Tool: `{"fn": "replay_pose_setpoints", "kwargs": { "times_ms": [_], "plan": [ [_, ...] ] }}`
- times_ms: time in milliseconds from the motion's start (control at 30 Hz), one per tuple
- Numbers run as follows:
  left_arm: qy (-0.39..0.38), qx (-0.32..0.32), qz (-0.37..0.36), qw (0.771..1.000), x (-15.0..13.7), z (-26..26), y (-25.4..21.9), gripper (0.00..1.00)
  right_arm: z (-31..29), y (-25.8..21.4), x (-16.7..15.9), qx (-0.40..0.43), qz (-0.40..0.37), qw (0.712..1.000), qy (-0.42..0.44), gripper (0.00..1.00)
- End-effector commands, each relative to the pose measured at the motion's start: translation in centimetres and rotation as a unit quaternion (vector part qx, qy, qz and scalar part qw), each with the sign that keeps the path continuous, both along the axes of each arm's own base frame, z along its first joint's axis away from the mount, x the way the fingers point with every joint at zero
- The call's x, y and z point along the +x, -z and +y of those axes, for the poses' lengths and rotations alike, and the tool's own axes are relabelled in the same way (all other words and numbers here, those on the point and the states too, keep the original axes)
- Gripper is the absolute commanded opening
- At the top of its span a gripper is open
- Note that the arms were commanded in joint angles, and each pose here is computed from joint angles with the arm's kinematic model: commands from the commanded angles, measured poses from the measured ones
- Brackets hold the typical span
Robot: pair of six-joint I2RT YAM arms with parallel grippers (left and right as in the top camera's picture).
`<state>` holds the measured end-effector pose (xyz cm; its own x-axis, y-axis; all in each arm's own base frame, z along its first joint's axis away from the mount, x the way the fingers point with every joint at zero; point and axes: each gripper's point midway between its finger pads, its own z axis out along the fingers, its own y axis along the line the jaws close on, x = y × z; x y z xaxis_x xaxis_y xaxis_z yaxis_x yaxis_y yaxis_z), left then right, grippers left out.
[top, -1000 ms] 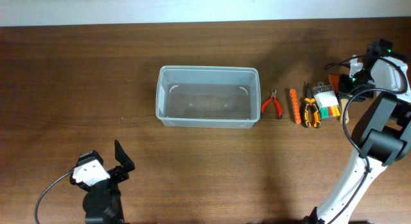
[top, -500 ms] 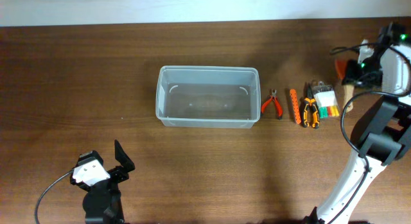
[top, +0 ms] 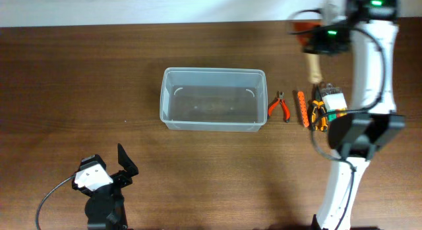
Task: Pack container
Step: 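Carry the scraper over the container and release it inside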
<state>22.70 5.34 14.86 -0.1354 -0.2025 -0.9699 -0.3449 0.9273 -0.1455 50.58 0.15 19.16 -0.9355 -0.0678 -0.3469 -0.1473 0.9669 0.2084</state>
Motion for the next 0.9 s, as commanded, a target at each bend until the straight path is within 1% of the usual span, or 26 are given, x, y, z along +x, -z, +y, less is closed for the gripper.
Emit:
{"fn": "replay_pose_setpoints", "kwargs": {
  "times_ms": [0,67,133,200,233,367,500,600,667,733,867],
  "plan": [
    [-0.001,0.005,-0.001,1.000,0.0,0.0,0.0,0.99,9.3,-3.9,-0.8,0.005,-0.060,0.991,-0.123,0.04],
    [-0.001,0.005,-0.001,1.000,0.0,0.0,0.0,0.99,12.7,-3.9,-1.4,-0.004,-0.071,0.980,-0.184,0.04],
    [-0.001,0.005,-0.001,1.000,0.0,0.0,0.0,0.99,16.1,-3.7,-2.2,-0.020,-0.085,0.964,-0.253,0.04],
    [-0.001,0.005,-0.001,1.000,0.0,0.0,0.0,0.99,19.0,-3.3,-3.1,-0.050,-0.101,0.939,-0.325,0.04],
    [-0.001,0.005,-0.001,1.000,0.0,0.0,0.0,0.99,20.4,-2.7,-3.7,-0.070,-0.106,0.921,-0.367,0.04],
    [-0.001,0.005,-0.001,1.000,0.0,0.0,0.0,0.99,23.4,-0.2,-5.5,-0.112,-0.104,0.863,-0.482,0.04],
    [-0.001,0.005,-0.001,1.000,0.0,0.0,0.0,0.99,24.6,3.6,-5.9,-0.123,-0.092,0.819,-0.553,0.04],
    [-0.001,0.005,-0.001,1.000,0.0,0.0,0.0,0.99,24.1,7.5,-5.4,-0.129,-0.076,0.806,-0.573,0.04],
    [-0.001,0.005,-0.001,1.000,0.0,0.0,0.0,0.99,23.3,9.2,-5.1,-0.136,-0.069,0.802,-0.577,0.04],
    [-0.001,0.005,-0.001,1.000,0.0,0.0,0.0,0.99,23.0,10.5,-5.2,-0.136,-0.065,0.796,-0.586,0.04],
    [-0.001,0.005,-0.001,1.000,0.0,0.0,0.0,0.99,22.9,12.1,-4.9,-0.137,-0.066,0.797,-0.585,0.04]
  ]
}}
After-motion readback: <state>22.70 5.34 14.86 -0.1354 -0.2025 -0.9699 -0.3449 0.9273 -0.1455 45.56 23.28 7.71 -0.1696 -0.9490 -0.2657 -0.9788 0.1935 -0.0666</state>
